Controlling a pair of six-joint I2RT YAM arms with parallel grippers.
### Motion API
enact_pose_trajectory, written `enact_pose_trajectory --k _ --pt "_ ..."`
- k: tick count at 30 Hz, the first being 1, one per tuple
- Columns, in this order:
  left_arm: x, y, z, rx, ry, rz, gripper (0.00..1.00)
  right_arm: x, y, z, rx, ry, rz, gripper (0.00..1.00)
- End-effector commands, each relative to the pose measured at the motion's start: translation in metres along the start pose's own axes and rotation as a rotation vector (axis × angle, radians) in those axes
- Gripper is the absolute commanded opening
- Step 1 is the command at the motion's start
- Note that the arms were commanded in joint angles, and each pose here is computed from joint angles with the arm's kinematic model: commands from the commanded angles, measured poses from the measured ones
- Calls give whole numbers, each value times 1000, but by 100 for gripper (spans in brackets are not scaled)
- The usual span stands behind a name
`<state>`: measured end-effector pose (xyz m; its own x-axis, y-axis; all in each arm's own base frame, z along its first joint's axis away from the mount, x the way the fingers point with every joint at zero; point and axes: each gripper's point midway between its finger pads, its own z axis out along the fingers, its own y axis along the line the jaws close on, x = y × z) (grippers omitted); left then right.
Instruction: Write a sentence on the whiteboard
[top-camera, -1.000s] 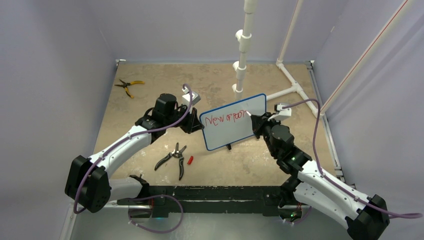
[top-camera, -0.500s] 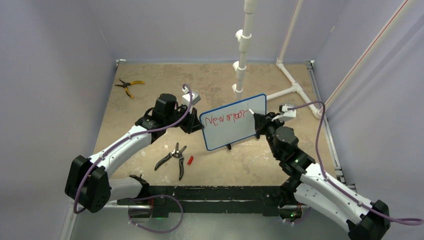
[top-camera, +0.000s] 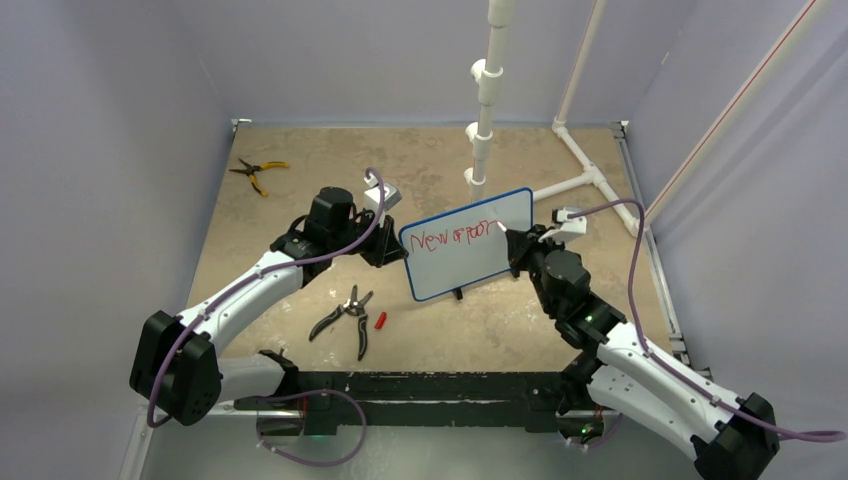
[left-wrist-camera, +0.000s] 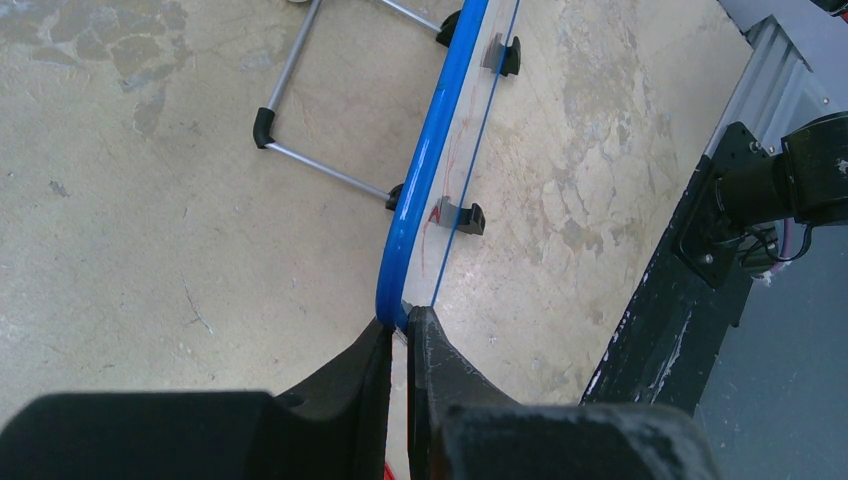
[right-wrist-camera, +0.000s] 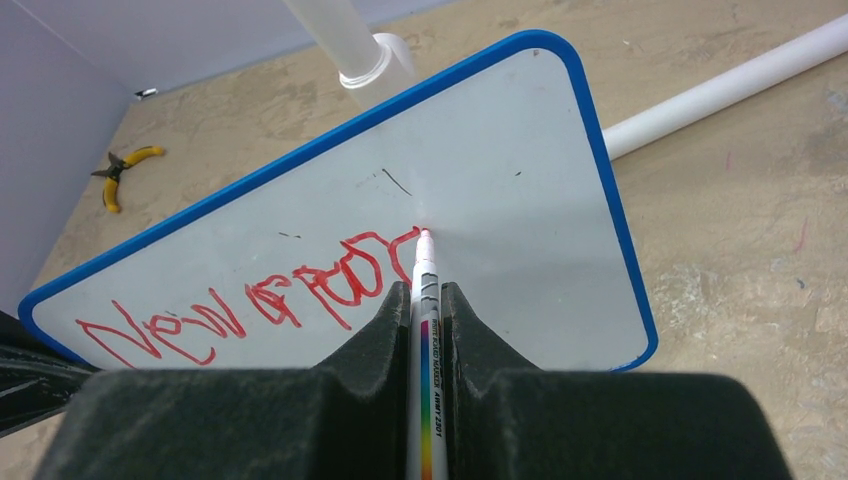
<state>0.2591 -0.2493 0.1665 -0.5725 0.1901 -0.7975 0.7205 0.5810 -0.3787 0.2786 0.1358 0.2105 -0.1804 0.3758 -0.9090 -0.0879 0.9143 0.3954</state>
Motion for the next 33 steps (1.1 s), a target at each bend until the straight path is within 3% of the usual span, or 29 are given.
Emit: enact_pose_trajectory --k 1,18,33 --pt "-9 0 -1 -2 -42 22 0 -18 13 2 -45 -45 16 0" --pt "-8 0 0 -3 -36 20 0 -21 -10 3 91 -64 24 0" --pt "-10 -2 -2 2 -44 25 0 -43 11 -7 -37 -123 32 0"
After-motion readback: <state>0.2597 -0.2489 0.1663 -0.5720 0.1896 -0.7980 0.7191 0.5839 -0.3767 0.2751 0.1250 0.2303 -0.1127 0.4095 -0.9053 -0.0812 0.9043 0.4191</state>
